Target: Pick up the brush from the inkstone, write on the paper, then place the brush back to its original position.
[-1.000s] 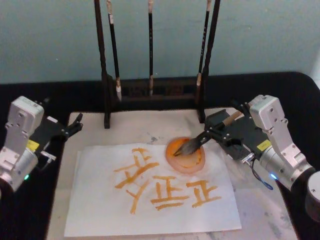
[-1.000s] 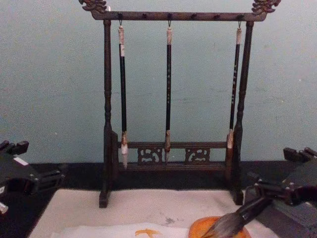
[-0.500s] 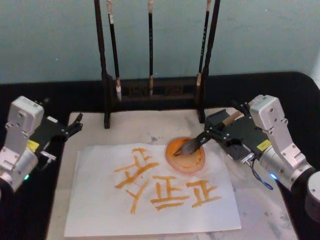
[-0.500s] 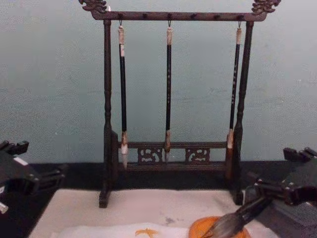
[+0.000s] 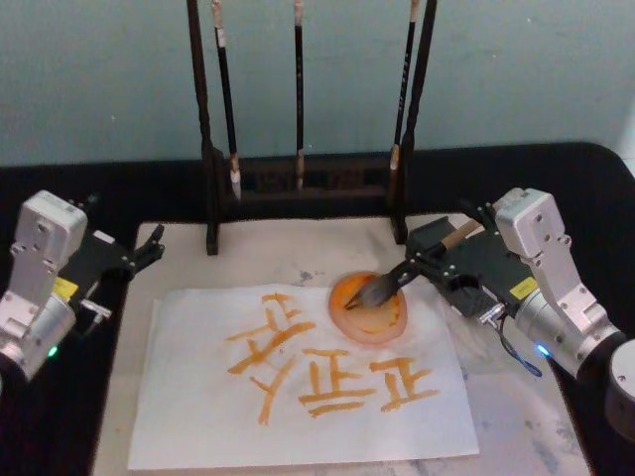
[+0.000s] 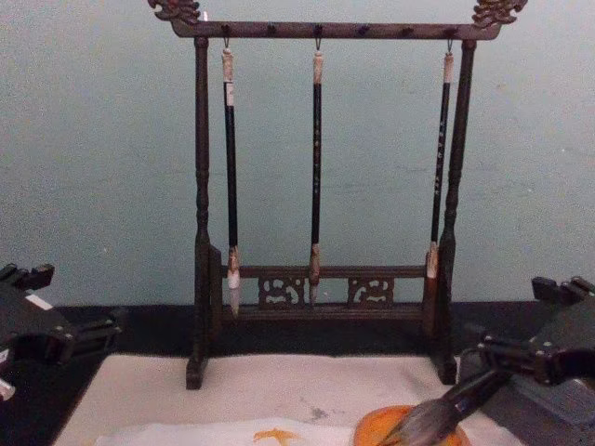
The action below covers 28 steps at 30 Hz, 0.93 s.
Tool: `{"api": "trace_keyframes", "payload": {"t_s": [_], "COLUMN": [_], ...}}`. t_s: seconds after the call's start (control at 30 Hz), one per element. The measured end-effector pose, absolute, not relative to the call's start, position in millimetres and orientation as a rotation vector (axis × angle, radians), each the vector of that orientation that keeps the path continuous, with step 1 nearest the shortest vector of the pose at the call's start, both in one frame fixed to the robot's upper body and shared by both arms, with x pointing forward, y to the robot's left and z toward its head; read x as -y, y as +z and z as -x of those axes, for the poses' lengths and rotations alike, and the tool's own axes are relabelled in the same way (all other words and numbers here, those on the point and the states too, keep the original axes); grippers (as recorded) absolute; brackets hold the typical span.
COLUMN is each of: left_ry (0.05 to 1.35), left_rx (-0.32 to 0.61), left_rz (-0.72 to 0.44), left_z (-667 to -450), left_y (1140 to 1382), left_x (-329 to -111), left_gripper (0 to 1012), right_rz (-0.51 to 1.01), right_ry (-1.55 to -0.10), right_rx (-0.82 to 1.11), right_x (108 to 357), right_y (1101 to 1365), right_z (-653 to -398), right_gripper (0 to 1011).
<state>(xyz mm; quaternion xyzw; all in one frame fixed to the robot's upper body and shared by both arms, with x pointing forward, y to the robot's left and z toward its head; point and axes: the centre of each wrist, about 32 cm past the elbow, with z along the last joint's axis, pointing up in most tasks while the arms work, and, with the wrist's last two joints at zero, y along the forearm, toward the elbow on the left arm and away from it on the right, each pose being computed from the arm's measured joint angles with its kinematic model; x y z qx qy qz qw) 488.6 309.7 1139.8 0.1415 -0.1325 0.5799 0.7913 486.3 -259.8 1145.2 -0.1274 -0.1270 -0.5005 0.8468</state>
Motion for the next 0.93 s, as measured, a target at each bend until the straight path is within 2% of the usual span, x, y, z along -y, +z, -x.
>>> {"api": "trace_keyframes", "payload": {"t_s": [0.93], "left_ry": [1.248], "left_rx": [0.285], "left_rz": [-0.304], "left_z": [-488.6], "left_y": [1139.8], "left_x": [-309.7], "left_gripper": [1010], "right_rz": [0.269], "right_ry": [-1.056], "right_rx": [0.268], "right_x": [259.9], "right_y": [1145.2], "right_z": [-486.3], "right_gripper": [1000]}}
